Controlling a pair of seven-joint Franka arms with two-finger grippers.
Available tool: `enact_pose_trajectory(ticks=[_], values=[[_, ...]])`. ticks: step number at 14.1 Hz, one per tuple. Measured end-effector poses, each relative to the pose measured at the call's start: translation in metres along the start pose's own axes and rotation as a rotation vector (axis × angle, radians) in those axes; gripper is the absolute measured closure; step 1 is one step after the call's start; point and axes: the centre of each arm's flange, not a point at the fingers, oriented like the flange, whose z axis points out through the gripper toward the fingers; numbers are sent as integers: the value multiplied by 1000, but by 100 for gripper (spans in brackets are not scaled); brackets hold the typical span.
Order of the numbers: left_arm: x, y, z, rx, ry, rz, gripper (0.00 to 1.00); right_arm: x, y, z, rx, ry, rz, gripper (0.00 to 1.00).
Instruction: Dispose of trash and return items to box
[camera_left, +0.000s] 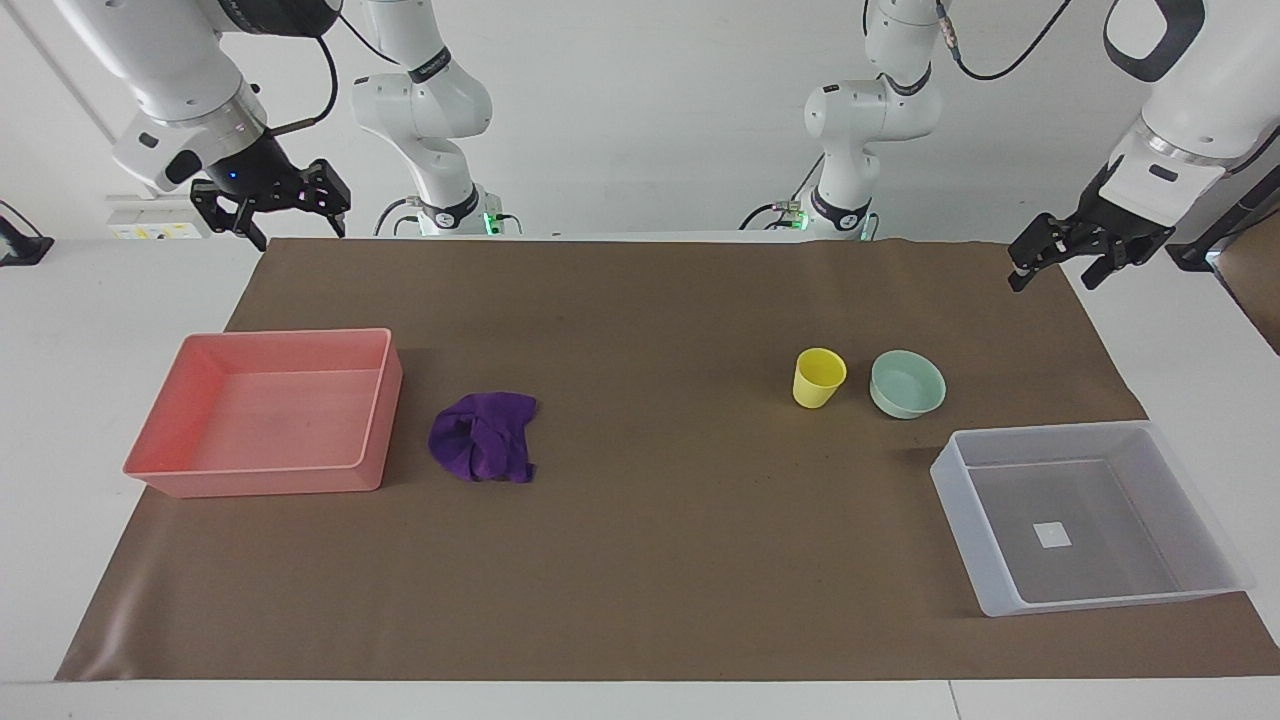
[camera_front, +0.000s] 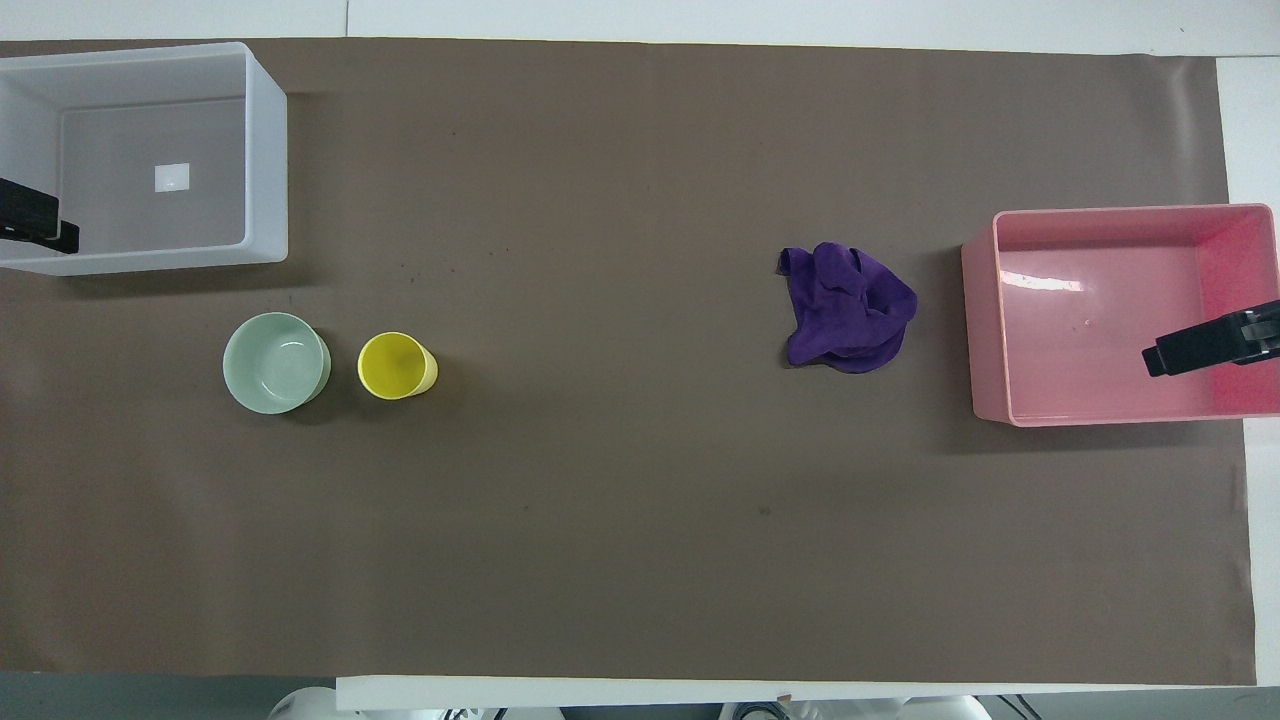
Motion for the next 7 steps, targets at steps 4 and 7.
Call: enact_pose_trajectory(ticks=[4, 7], values=[[0, 1, 1, 0, -3, 7, 0, 1, -1, 0, -1, 4, -1, 0], [-4, 1, 19, 0, 6, -30, 0, 6, -1, 3, -6, 27, -5, 0]])
